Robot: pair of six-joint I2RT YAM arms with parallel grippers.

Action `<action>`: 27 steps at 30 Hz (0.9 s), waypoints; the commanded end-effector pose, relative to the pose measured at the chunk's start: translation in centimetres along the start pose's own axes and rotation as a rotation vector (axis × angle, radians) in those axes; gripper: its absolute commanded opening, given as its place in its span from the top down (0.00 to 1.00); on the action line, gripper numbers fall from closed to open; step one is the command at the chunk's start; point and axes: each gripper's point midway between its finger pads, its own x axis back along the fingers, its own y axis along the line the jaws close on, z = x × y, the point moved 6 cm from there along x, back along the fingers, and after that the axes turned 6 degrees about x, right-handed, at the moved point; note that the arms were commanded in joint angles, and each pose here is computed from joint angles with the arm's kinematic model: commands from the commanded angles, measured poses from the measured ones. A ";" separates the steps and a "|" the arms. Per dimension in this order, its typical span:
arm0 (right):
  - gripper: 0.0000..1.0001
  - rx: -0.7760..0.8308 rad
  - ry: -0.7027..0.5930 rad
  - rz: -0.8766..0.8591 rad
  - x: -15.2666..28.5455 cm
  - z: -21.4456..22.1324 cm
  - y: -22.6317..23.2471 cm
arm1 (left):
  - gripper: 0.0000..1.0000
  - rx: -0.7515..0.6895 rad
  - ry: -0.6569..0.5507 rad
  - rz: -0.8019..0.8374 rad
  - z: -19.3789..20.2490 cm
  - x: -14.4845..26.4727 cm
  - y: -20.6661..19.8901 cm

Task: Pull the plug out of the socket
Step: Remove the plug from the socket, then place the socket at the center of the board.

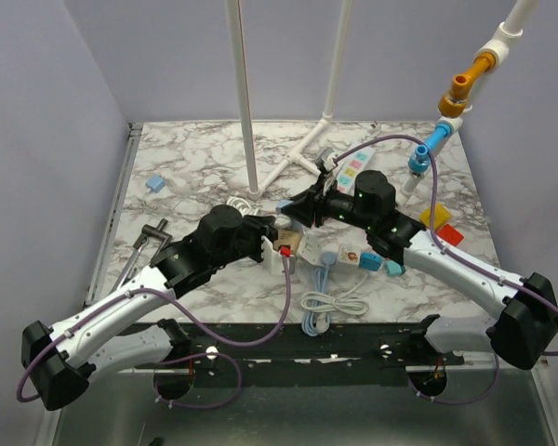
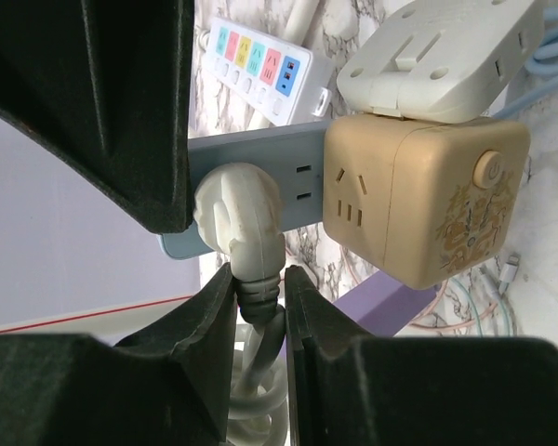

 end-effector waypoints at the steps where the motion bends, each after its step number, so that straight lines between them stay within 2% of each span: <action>1: 0.99 0.050 -0.035 0.103 0.6 -0.6 -0.6 | 1.00 -0.008 -0.189 -0.061 -2.8 1.7 1.0; 12: 0.99 0.007 -0.013 0.212 0.4 0.3 -1.8 | 1.00 -0.057 -0.209 -0.299 -1.5 3.0 1.1; 17: 0.99 0.011 -0.006 0.227 0.3 0.1 -2.0 | 1.00 -0.041 -0.189 -0.293 -1.5 3.5 1.4; 20: 0.99 0.020 -0.018 0.193 0.5 -0.4 -1.6 | 1.00 0.066 -0.128 -0.323 -0.5 4.2 2.5; 27: 0.99 0.011 -0.042 0.131 1.8 -1.3 -0.3 | 1.00 0.475 0.095 -0.515 5.6 8.6 7.7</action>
